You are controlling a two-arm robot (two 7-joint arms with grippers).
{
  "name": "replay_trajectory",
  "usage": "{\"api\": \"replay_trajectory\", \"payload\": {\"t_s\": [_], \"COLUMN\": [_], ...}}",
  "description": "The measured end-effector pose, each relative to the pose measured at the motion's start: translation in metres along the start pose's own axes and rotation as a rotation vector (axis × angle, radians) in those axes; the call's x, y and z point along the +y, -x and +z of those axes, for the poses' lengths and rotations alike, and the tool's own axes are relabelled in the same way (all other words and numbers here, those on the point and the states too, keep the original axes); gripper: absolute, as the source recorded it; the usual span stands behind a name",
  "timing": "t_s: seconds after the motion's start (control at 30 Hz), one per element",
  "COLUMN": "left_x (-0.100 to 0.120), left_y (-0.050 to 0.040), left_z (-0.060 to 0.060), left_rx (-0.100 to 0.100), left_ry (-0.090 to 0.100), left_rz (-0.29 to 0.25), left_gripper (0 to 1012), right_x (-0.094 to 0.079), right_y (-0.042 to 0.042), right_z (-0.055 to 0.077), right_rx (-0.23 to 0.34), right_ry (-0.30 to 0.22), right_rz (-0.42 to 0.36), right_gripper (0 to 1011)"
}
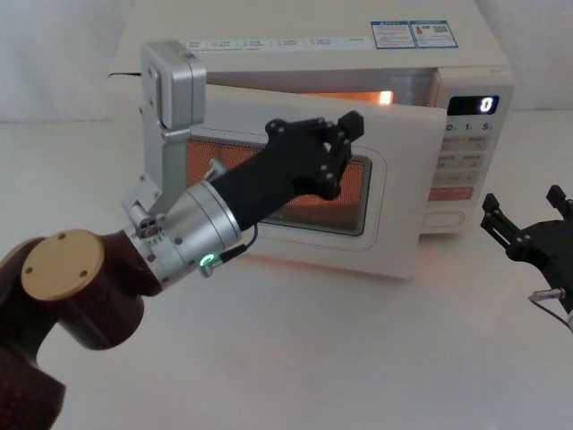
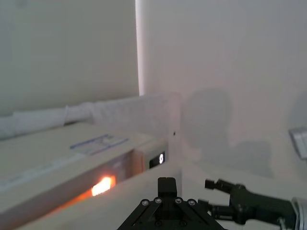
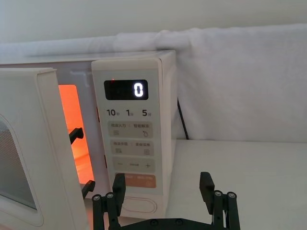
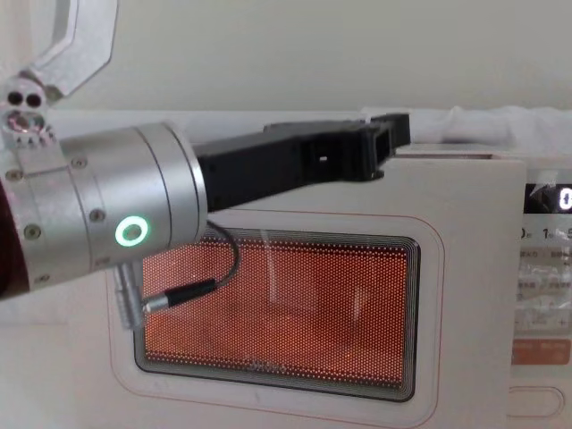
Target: Press the button to open the microwave door with one hand; close the microwave door with the other hand.
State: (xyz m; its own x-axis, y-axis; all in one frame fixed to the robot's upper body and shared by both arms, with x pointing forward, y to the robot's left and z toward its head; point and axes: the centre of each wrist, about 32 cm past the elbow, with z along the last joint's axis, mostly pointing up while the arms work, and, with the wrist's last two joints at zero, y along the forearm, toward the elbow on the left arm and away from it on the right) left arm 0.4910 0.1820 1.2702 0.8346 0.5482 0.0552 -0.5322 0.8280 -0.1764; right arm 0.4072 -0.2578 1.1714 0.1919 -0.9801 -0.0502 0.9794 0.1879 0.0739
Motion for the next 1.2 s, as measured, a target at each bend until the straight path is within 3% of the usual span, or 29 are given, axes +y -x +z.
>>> {"api": "replay_trajectory", "payload": {"t_s": [0.23, 0.33, 0.83, 1.2], "left_x": [-0.001, -0.004, -0.028, -0.044], "left_y": [0.0010, 0.0008, -0.0026, -0.0084], "left_z": [-0.011, -0.013, -0.017, -0.020], "left_rx": [0.006, 0.003, -0.005, -0.005], "left_ry": [-0.044, -0.052, -0.059, -0.076], "left_rz": [0.012, 0.011, -0.021, -0.025], "left_gripper": [0, 0, 0, 0], "right_x": [0.000, 0.000, 0.000, 0.000], "right_y": [0.0000, 0.0000, 0.0000, 0.0000], "right_z": [0.000, 0.000, 0.000, 0.000], "right_rx": [0.000, 0.000, 0.000, 0.000], "right_ry": [0.000, 0.000, 0.000, 0.000], "right_rz": [0.000, 0.000, 0.000, 0.000], "right_gripper": [1000, 1000, 1000, 1000]}}
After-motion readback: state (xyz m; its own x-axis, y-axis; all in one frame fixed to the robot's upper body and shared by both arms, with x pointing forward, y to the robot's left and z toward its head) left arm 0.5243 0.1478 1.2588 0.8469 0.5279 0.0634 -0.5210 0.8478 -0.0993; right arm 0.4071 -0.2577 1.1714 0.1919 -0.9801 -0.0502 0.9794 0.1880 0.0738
